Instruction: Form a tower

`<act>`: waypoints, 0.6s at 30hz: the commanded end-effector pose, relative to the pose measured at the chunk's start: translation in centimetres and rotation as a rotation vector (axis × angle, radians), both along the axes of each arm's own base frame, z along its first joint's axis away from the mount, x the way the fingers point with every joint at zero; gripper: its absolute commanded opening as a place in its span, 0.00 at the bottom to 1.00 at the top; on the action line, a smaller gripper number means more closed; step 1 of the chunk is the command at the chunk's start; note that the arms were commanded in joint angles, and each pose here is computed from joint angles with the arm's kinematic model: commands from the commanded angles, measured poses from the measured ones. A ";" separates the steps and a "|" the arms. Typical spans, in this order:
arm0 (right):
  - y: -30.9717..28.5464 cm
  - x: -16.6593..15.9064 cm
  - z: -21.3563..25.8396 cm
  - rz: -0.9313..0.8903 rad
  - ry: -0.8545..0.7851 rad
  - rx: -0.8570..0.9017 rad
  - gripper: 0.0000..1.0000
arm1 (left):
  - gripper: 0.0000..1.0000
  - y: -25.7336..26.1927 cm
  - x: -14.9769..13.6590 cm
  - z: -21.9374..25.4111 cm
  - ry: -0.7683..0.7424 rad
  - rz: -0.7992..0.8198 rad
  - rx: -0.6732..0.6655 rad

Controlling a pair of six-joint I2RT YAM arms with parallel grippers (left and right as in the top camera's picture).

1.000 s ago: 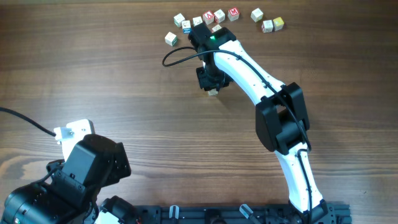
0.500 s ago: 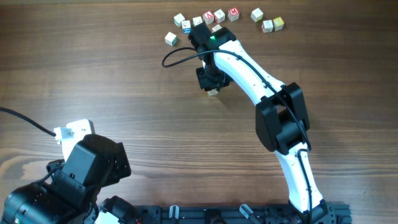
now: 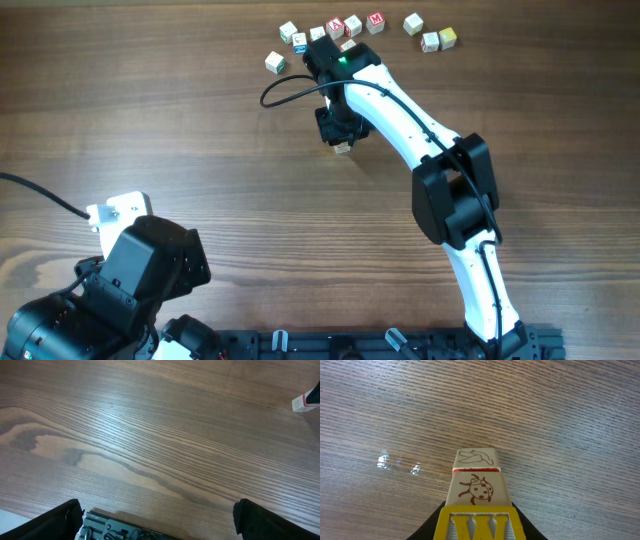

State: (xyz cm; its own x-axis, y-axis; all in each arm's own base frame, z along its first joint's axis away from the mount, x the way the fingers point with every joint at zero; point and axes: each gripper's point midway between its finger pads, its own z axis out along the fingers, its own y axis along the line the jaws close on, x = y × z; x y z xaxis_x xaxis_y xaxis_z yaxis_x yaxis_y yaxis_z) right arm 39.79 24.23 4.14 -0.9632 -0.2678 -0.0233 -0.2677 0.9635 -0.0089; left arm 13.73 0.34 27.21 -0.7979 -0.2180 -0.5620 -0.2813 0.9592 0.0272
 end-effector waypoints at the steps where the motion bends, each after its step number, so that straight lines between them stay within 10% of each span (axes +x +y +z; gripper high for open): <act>1: 0.5 0.6 2.7 0.016 -0.047 0.047 0.16 | 1.00 0.1 0.0 0.0 -0.004 0.013 -0.005; 18: 0.4 0.4 2.5 0.017 -0.041 0.043 0.17 | 1.00 0.1 0.0 0.0 -0.004 0.013 -0.005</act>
State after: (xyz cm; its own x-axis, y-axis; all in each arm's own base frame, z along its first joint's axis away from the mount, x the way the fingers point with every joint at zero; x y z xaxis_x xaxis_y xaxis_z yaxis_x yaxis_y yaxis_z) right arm 39.74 24.20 4.19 -0.9632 -0.2678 -0.0218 -0.2677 0.9635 -0.0094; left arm 13.73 0.34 27.21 -0.7979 -0.2180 -0.5620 -0.2813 0.9592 0.0272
